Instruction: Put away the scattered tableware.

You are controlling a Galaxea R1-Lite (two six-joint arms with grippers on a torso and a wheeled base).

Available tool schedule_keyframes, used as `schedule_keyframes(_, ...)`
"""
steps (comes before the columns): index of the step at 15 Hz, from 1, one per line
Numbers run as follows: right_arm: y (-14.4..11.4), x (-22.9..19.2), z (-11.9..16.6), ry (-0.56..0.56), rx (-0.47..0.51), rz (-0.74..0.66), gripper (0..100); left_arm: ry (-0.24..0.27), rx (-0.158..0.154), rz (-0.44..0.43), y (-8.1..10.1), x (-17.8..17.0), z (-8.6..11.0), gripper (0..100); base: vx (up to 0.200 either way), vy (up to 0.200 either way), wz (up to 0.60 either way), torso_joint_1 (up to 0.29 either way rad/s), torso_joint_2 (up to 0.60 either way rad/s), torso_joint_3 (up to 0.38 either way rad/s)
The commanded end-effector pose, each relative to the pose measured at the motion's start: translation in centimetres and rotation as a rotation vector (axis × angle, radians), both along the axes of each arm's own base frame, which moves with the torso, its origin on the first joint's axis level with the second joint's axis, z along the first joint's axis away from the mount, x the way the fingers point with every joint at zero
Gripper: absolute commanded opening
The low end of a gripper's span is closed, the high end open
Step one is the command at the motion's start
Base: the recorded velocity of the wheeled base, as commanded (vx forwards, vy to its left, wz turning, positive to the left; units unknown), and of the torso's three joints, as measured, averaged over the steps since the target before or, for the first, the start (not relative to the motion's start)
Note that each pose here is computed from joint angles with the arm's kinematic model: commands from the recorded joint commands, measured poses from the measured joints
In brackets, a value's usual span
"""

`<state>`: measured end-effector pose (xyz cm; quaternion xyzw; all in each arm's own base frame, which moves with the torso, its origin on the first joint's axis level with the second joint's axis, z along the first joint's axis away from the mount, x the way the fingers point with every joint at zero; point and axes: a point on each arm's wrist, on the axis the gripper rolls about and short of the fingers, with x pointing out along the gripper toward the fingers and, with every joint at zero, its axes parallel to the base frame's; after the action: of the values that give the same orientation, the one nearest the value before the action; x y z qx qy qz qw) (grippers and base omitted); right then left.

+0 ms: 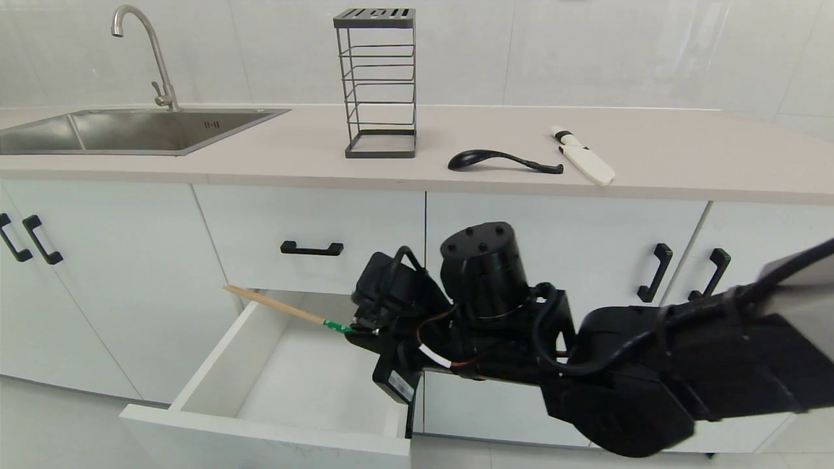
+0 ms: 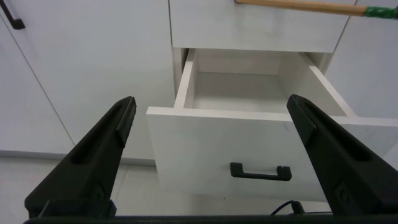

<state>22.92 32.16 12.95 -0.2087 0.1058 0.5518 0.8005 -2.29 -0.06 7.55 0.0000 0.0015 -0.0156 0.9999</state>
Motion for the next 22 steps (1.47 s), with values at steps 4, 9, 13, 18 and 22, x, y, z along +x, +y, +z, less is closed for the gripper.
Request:
schedule_keyframes(4, 4.2, 1.8, -5.0, 0.024, -0.036, 0.011, 0, 0.002, 0.000, 0.001, 0.0, 0.0, 0.0, 100, 0.000, 0.000, 0.00, 0.000, 0.00, 0.000)
schedule_keyframes(9, 5.3, 2.7, -7.6, 0.019, -0.048, -0.034, 0, 0.002, 0.000, 0.001, 0.0, 0.0, 0.0, 100, 0.000, 0.000, 0.00, 0.000, 0.00, 0.000)
schedule_keyframes(13, 5.3, 2.8, -8.4, -0.007, -0.084, -0.118, 0, 0.002, 0.000, 0.001, 0.0, 0.0, 0.0, 100, 0.000, 0.000, 0.00, 0.000, 0.00, 0.000)
schedule_keyframes(18, 5.5, 3.0, -11.1, 0.024, -0.136, -0.116, 0, 0.003, 0.000, 0.001, 0.0, 0.0, 0.0, 100, 0.000, 0.000, 0.00, 0.000, 0.00, 0.000)
schedule_keyframes(22, 6.0, 3.4, -12.5, 0.027, -0.143, -0.115, 0, 0.002, 0.000, 0.001, 0.0, 0.0, 0.0, 100, 0.000, 0.000, 0.00, 0.000, 0.00, 0.000)
